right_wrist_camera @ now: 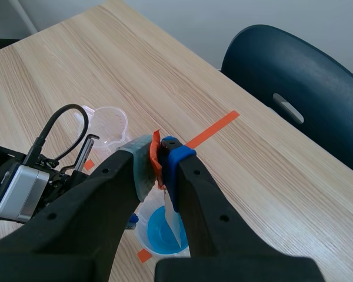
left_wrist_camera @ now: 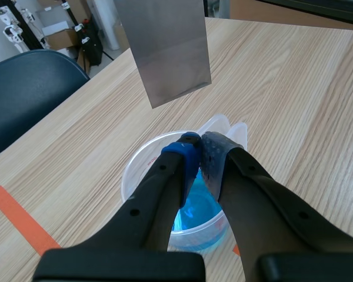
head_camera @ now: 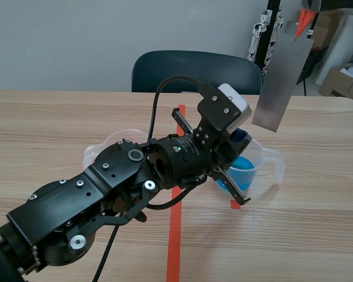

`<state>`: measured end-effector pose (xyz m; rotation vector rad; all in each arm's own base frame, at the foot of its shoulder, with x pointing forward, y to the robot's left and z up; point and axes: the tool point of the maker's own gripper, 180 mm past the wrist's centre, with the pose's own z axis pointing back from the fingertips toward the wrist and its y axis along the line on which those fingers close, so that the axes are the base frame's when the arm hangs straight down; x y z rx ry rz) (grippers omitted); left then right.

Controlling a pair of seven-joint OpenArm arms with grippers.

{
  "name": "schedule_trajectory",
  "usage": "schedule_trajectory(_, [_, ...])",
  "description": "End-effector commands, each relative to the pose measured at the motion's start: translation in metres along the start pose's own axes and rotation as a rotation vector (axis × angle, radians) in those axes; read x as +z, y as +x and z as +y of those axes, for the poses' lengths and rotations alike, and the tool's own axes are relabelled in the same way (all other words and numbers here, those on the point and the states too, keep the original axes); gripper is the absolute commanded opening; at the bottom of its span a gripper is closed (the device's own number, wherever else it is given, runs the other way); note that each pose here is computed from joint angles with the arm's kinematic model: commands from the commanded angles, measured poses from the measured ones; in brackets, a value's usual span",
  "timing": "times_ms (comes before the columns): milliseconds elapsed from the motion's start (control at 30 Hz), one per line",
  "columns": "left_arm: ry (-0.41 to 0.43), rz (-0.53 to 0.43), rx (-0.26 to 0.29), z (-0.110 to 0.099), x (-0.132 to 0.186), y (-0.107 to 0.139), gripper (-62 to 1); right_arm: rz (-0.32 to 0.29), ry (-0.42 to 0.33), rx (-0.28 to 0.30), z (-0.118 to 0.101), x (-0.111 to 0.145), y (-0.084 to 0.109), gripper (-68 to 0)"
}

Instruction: Do the redox reaction experiment. raise the plate out of the solution

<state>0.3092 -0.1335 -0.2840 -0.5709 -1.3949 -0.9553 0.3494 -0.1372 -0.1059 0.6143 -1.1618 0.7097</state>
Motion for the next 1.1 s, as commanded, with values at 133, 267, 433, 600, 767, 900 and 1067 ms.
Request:
schedule_trajectory(133, [0.006, -0.043, 0.001, 0.0016, -0.0022, 0.0142, -56.9, -0.047, -0.007, 0.029, -0.0010, 0.0039, 0.0189, -66.4])
schedule_trajectory(267, [0.006, -0.043, 0.001, 0.0016, -0.0022, 0.0142, -56.9, -0.047, -0.007, 0.029, -0.0010, 0.0039, 0.0188, -66.4])
schedule_trajectory(433, [0.006, -0.044, 0.000, 0.0016, -0.0022, 0.0143, -56.9, -0.047, -0.007, 0.029, -0.0010, 0.0039, 0.0188, -66.4])
schedule_trajectory(600, [0.028, -0.077, -0.003, 0.0054, -0.0019, 0.0204, -56.9, -0.047, -0.007, 0.029, -0.0010, 0.0039, 0.0188, -66.4])
schedule_trajectory(767, [0.036, -0.082, -0.018, 0.0067, -0.0017, 0.0212, -56.9, -0.047, -0.007, 0.029, -0.0010, 0.0039, 0.0188, -66.4])
schedule_trajectory(900, [0.036, -0.086, -0.018, 0.0066, -0.0016, 0.0218, -56.9, -0.047, -0.007, 0.029, -0.0010, 0.0039, 0.0188, -66.4])
schedule_trajectory(1067, [0.036, -0.091, -0.018, 0.0067, -0.0016, 0.0229, -56.9, -0.047, -0.007, 0.029, -0.0010, 0.0039, 0.0188, -66.4])
